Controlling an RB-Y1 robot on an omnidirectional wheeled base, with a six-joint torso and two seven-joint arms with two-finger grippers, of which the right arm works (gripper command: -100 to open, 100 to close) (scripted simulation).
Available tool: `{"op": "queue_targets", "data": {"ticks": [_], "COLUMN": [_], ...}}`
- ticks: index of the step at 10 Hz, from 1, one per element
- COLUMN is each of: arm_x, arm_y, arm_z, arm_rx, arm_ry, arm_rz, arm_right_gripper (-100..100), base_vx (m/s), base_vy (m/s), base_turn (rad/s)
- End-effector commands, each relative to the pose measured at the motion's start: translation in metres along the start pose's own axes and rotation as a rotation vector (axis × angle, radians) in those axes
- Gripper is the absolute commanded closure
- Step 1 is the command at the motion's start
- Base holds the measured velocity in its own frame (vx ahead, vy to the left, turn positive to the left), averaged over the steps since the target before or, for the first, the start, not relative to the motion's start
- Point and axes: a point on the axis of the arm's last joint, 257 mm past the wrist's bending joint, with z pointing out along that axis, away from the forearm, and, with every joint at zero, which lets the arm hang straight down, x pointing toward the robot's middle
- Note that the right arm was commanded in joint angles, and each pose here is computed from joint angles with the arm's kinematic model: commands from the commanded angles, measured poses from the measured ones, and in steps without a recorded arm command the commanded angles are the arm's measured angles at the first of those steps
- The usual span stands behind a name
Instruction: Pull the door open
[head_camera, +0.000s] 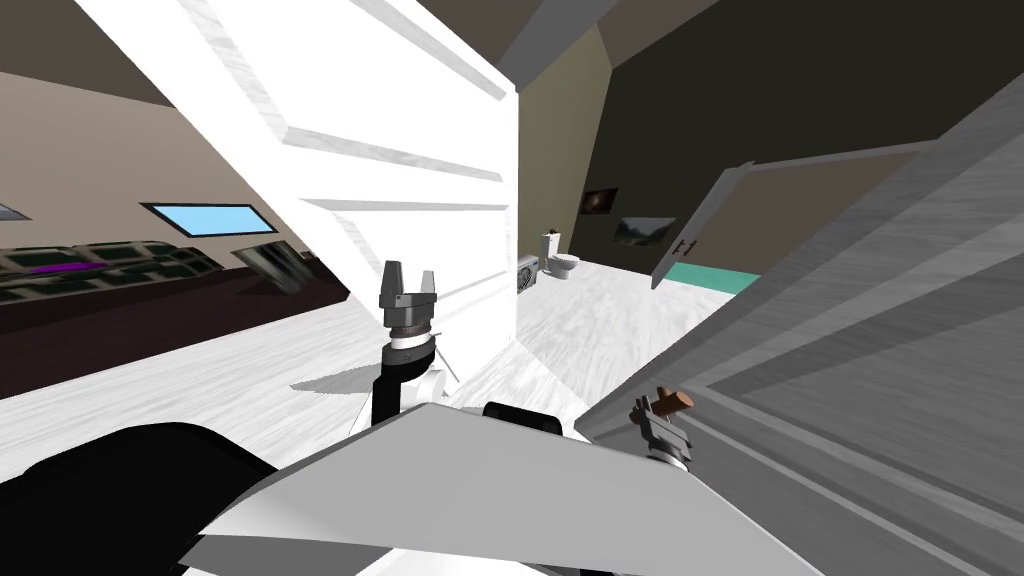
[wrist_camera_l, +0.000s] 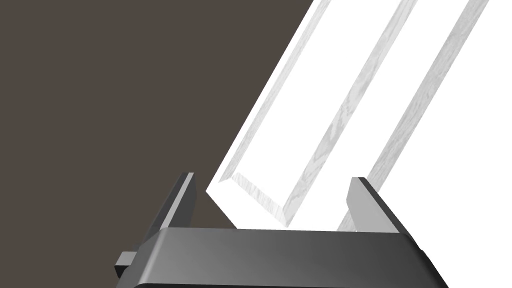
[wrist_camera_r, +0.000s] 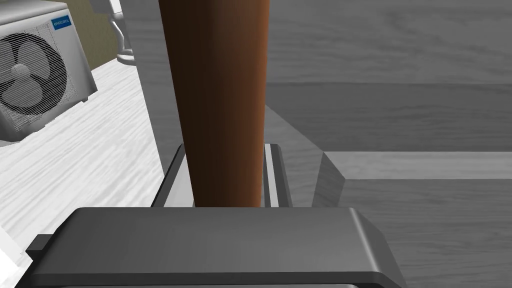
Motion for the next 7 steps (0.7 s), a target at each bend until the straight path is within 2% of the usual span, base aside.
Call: {"op": "queue_targets", "data": {"ticks": [1, 3, 7], "arm_x": [0.001, 0.002, 0.003], "arm_y": [-0.008, -0.016, -0.039], "arm_z": [-0.0036, -0.0076, -0.0214], "arm_rx": [0.032, 0.065, 0.157], "arm_ry": [0.003, 0.005, 0.009], "arm_rz": [-0.001, -0.002, 0.000], "arm_right_gripper": [100, 100, 100], "base_vx": [-0.184, -0.224, -0.269], "base_vy": [-0.004, -0.007, -0.021], "base_turn": [0.066, 0.068, 0.070]}}
